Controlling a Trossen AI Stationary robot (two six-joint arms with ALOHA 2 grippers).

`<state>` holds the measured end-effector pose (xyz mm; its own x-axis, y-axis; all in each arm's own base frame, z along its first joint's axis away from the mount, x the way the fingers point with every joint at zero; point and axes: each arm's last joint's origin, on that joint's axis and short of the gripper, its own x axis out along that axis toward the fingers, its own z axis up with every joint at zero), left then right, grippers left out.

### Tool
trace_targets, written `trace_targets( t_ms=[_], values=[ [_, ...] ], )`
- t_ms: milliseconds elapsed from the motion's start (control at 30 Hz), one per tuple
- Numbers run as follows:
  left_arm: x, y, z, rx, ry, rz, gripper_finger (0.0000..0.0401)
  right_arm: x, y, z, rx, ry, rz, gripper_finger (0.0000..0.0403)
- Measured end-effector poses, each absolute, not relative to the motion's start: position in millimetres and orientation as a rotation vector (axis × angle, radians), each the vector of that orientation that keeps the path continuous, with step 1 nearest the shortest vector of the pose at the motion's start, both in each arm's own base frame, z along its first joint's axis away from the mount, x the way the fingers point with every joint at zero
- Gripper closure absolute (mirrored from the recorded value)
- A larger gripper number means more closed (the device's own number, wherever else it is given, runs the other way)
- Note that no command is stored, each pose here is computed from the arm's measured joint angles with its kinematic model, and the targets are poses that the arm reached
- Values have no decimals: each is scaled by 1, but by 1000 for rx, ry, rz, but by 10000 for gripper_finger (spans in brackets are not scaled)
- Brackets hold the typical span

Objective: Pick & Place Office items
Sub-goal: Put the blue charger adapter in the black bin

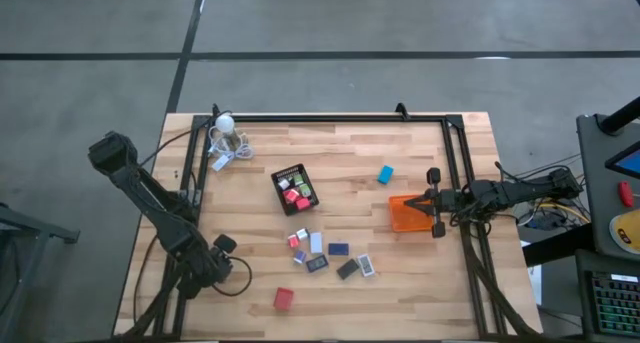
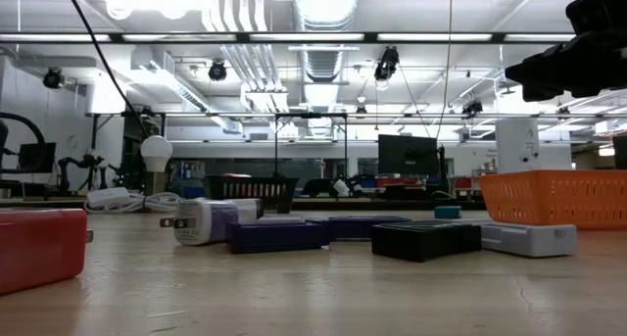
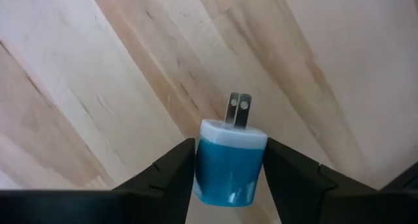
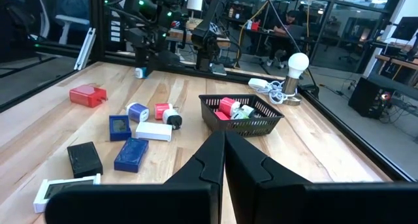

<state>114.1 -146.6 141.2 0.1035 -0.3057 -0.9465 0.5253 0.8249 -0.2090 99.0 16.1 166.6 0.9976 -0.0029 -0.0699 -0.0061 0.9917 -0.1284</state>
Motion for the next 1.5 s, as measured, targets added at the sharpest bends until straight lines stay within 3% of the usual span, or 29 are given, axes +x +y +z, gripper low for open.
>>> trace_targets(
  t_ms=[300, 633, 1000, 1333, 1500],
  values=[
    [115, -148, 141, 196, 1316, -631, 275, 99, 16, 167, -129, 70, 2, 394],
    [117, -150, 145, 191, 1305, -635, 268, 99, 16, 167, -129, 70, 2, 394],
    [129, -162, 179, 173, 1232, -629, 261, 99, 16, 167, -129, 70, 2, 394],
    [154, -163, 223, 174, 1009, -349, 234, 99, 16, 167, -129, 70, 1, 394],
    [169, -155, 242, 165, 795, -19, 234, 99, 16, 167, -129, 70, 2, 394]
  ],
)
